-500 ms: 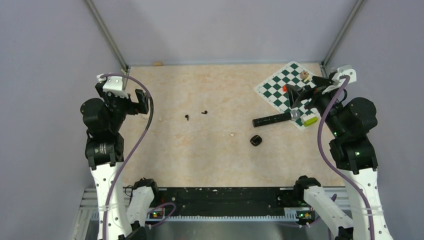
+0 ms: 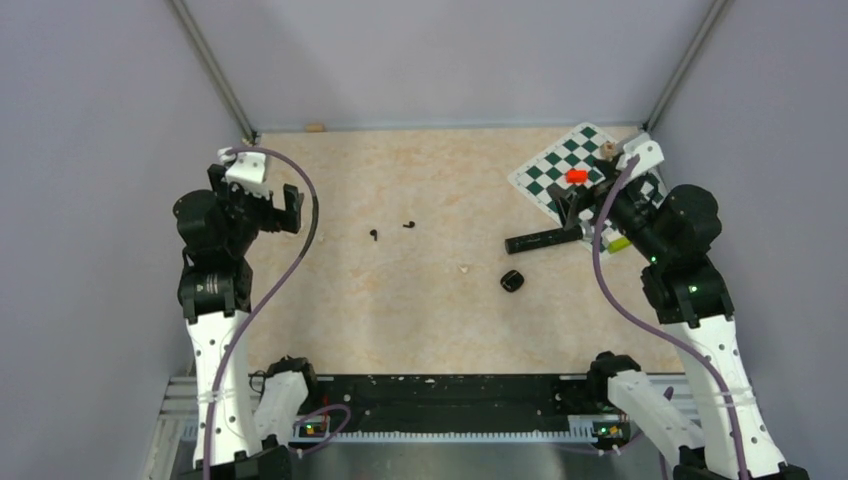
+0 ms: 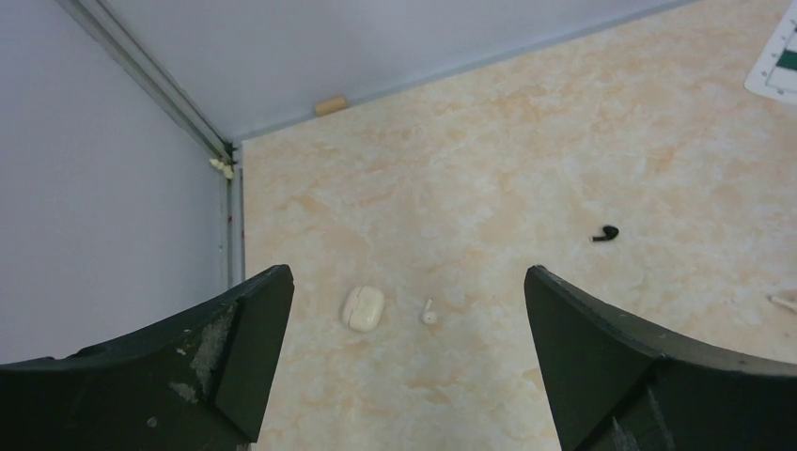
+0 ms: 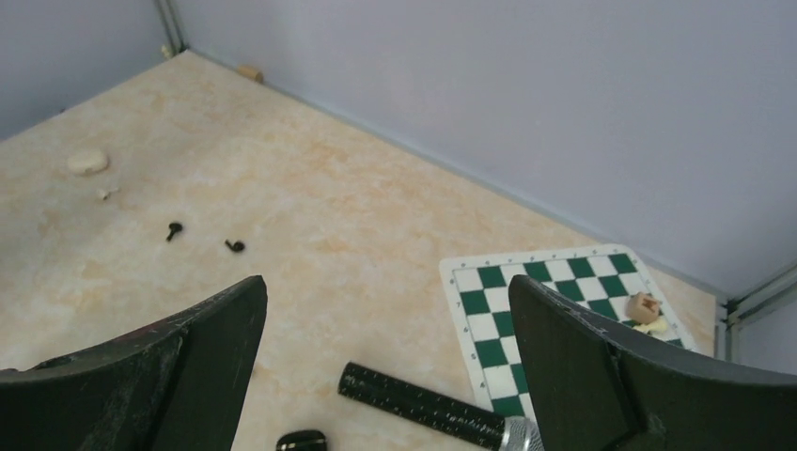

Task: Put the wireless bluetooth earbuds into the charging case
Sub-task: Pick up the charging case at the center of the board.

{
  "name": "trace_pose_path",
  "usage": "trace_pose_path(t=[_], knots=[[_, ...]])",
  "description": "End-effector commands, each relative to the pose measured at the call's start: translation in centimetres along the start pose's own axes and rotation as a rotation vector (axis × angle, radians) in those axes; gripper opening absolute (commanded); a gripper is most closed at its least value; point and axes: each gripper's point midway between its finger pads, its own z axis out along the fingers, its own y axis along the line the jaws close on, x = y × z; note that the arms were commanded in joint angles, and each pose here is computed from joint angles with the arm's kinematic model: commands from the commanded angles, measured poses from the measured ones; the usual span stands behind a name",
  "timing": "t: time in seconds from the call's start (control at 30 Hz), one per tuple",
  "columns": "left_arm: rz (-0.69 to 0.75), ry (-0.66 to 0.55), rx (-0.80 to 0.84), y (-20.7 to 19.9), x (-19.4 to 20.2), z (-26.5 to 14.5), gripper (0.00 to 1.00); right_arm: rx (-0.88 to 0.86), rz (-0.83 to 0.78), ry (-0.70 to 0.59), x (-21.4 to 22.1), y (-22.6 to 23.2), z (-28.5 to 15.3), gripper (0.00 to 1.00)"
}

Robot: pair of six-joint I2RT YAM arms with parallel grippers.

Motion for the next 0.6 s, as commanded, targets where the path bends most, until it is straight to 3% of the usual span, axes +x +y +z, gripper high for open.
trace_pose_path(t=[0.0, 0.27, 0.57], knots=[[0.037, 0.047, 0.136, -2.2, 3.3, 1.0, 0.99, -0.145, -0.027, -0.006, 2.8, 2.8, 0.4, 0.99], [0.070, 0.289, 0.019, 0.8, 10.5, 3.6, 0.99, -0.251, 0.034, 0.056, 6.2, 4.9, 2.1, 0.99], [0.052, 0.715, -0.223, 6.5, 21.5, 6.7, 0.99, -0.250, 0.019, 0.060, 7.0, 4.9, 2.2, 0.98]])
